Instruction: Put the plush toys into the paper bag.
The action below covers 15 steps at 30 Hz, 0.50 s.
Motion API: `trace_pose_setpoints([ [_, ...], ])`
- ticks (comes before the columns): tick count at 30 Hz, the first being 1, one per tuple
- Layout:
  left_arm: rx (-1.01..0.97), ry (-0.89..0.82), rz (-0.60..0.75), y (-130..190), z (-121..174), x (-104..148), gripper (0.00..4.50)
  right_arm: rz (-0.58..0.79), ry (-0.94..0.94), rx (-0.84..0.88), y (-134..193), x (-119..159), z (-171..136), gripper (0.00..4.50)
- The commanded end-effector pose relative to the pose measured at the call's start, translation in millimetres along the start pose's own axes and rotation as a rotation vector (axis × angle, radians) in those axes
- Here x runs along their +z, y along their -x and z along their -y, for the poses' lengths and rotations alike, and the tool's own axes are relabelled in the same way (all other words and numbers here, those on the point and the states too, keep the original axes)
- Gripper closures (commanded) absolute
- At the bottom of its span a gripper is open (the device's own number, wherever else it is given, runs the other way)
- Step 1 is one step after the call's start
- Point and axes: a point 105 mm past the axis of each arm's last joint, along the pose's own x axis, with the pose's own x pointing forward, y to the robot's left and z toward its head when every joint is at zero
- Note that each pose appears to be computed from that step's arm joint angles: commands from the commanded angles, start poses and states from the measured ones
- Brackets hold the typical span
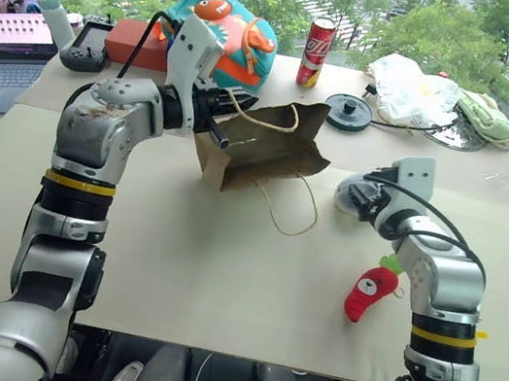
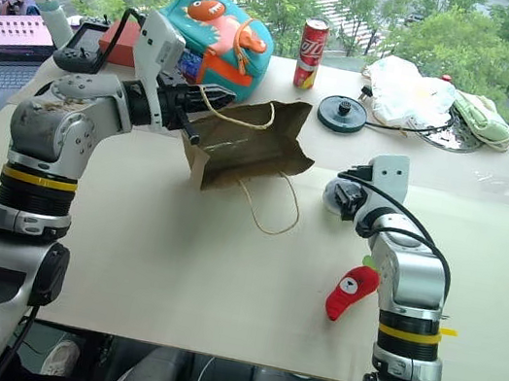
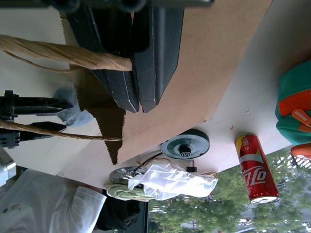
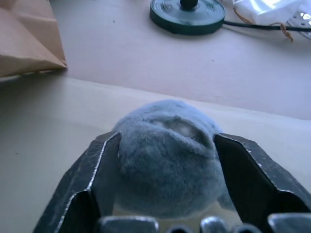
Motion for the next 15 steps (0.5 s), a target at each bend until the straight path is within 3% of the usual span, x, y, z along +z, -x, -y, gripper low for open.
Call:
trace_pose_setpoints([
  [1,-0.009,-0.021,0.050,3,4,15,4.50,0.004,0.016,-0.032,-8,2,4,0.07],
  [7,-0.014,-0.038,0.036,3,5,12,4.50,-0.027,0.017,-0.008,-14,-9,-1,0.07],
  [12,-0.043,-0.049,0.025,5,9,7,4.50,-0.008,0.017,0.011,-9,-6,-5,1.41],
  [15,-0.041,-0.042,0.023,5,9,6,4.50,-0.009,0.013,0.025,-6,-7,-9,2.45],
])
